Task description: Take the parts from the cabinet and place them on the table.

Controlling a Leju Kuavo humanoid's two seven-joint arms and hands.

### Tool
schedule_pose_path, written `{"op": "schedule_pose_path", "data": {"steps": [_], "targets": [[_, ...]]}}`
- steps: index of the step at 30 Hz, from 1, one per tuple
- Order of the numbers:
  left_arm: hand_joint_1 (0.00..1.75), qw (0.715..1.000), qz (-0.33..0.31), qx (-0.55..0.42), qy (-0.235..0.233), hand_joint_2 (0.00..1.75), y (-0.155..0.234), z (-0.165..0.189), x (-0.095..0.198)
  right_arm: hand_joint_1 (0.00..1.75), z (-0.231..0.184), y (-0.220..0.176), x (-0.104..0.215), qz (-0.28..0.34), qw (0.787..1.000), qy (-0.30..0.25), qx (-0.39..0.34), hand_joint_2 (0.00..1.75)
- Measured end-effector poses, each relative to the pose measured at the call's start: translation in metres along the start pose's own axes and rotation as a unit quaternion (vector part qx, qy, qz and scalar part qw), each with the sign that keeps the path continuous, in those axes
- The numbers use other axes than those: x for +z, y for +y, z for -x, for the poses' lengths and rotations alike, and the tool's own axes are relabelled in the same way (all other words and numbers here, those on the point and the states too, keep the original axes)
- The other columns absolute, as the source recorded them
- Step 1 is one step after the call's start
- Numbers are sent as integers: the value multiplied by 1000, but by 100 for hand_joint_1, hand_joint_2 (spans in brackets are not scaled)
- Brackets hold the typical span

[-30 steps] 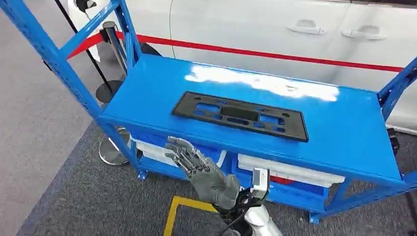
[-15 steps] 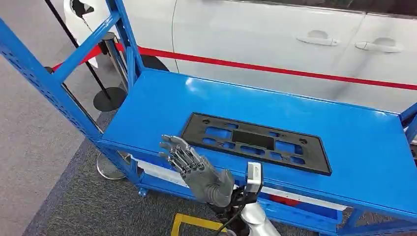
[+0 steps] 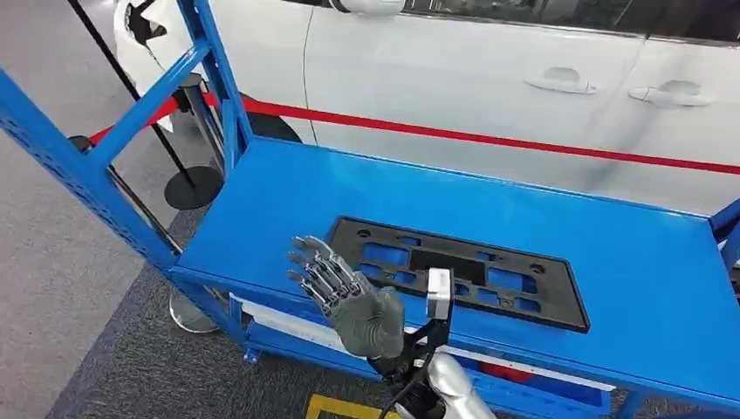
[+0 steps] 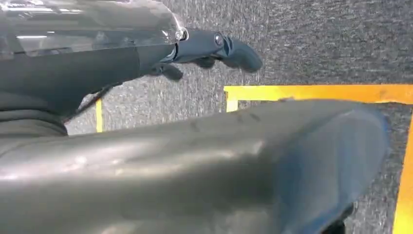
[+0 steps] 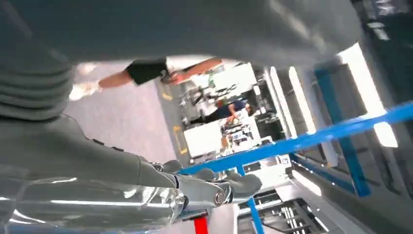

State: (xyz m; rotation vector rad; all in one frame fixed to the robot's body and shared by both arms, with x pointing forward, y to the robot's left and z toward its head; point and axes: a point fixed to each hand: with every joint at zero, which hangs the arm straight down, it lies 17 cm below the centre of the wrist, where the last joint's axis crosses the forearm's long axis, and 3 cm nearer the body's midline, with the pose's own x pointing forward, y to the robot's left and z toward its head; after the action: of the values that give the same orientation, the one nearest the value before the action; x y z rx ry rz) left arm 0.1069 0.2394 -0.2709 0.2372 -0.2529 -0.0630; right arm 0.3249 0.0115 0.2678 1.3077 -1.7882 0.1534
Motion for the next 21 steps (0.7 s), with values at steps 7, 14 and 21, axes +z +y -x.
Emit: {"op": "schedule_pose_path", "data": {"steps": [7, 14, 21], "targets": [[0, 1000, -6, 9, 5, 0, 4, 6, 0, 0, -8, -37, 13, 64, 998, -18, 7, 0], [0, 1000, -8, 8, 5, 0, 4, 5, 0, 0, -14, -47, 17, 75, 997, -26, 19, 0], [0, 1000, -7, 0, 2, 0, 4, 4, -1, 0, -21, -57, 21, 86, 995, -29, 27, 0]]}}
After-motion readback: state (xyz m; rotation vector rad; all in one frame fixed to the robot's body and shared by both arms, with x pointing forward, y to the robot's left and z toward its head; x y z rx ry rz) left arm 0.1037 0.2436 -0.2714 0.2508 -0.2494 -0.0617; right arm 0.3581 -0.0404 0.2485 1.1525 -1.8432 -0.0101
